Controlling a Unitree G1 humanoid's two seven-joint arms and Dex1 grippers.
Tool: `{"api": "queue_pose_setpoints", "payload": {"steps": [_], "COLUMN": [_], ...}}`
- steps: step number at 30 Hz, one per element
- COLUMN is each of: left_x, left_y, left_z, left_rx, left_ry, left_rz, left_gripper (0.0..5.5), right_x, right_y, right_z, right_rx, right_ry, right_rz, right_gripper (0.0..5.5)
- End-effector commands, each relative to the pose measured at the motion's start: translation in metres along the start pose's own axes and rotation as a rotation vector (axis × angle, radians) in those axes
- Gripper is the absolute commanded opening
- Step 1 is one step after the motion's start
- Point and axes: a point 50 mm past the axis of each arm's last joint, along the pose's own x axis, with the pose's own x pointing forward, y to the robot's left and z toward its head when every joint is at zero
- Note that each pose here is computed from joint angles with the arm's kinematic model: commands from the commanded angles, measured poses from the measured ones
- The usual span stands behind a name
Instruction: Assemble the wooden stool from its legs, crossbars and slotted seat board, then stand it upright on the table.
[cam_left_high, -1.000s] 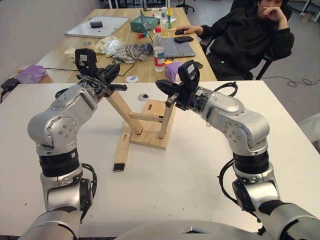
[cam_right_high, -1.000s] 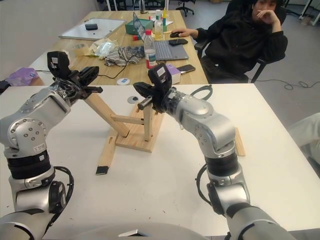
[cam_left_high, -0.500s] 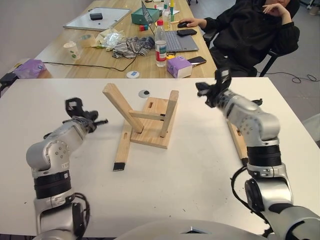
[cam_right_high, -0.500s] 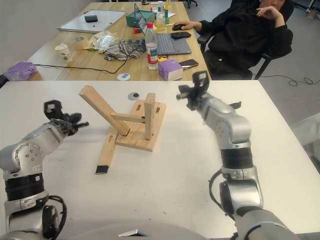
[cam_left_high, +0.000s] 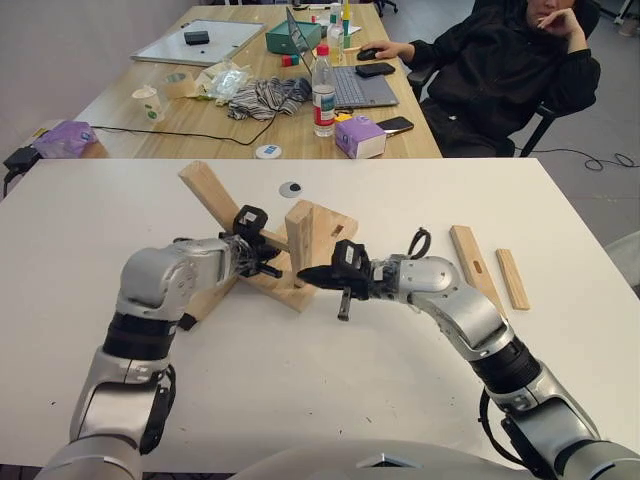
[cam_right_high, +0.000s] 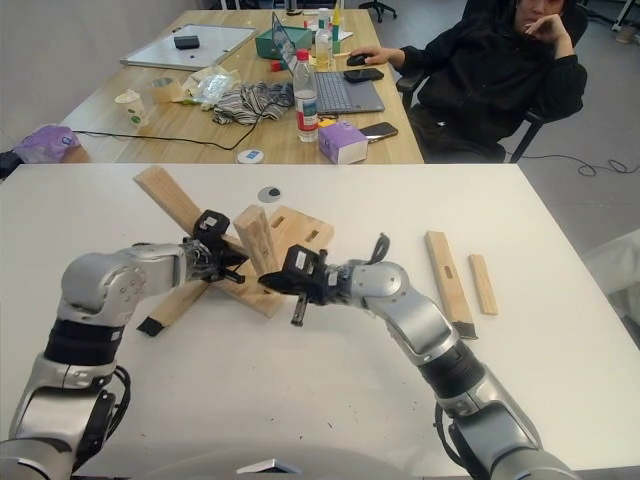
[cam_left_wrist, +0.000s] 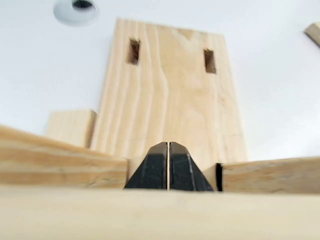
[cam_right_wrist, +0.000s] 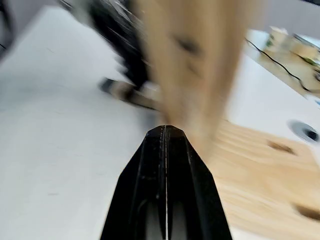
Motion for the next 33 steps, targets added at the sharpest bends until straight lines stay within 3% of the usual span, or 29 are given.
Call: {"api": "queue_pose_setpoints", "payload": {"steps": [1,3,5,8,10,16,22,29,33], "left_x": [0.038,0.045,0.034,0.006,-0.003,-0.002,-0.003,-0.001,0.001], "left_y": [-0.01,-0.019,-0.012,-0.002,-0.005,-0.035,-0.049,-0.042,-0.038], "left_z": [0.005,-0.001,-0.013,-0.02,-0.019,-0.018,-0.007,-0.022,-0.029], "left_rx": [0.115,0.156,0.14,0.105,0.109,0.067,-0.001,-0.03,-0.053], "left_ry": [0.072,0.093,0.105,0.084,0.069,0.028,-0.037,0.011,0.032], "left_rz": [-0.061,-0.112,-0.124,-0.121,-0.135,-0.212,-0.206,-0.12,-0.093], "left_gripper": [0.03,0.03,0.03,0.03,0.03,0.03,0.03,0.03,0.03], "right_x": [0.026,0.018,-0.019,-0.076,-0.088,-0.055,-0.041,-0.058,-0.054], "right_y": [0.018,0.006,-0.027,-0.073,-0.09,-0.14,-0.116,-0.117,-0.119], "right_z": [0.015,0.019,0.011,-0.015,-0.03,-0.043,-0.11,-0.114,-0.106], "right_rx": [-0.074,-0.107,-0.124,-0.227,-0.278,-0.363,-0.258,-0.226,-0.178], "right_ry": [-0.026,-0.006,0.081,0.382,0.53,0.491,0.765,0.829,0.721], "right_rz": [0.172,0.138,-0.021,-0.261,-0.338,-0.689,-0.435,-0.345,-0.343], "right_gripper": [0.0,0.0,0.0,0.0,0.0,0.0,0.0,0.0,0.0]}}
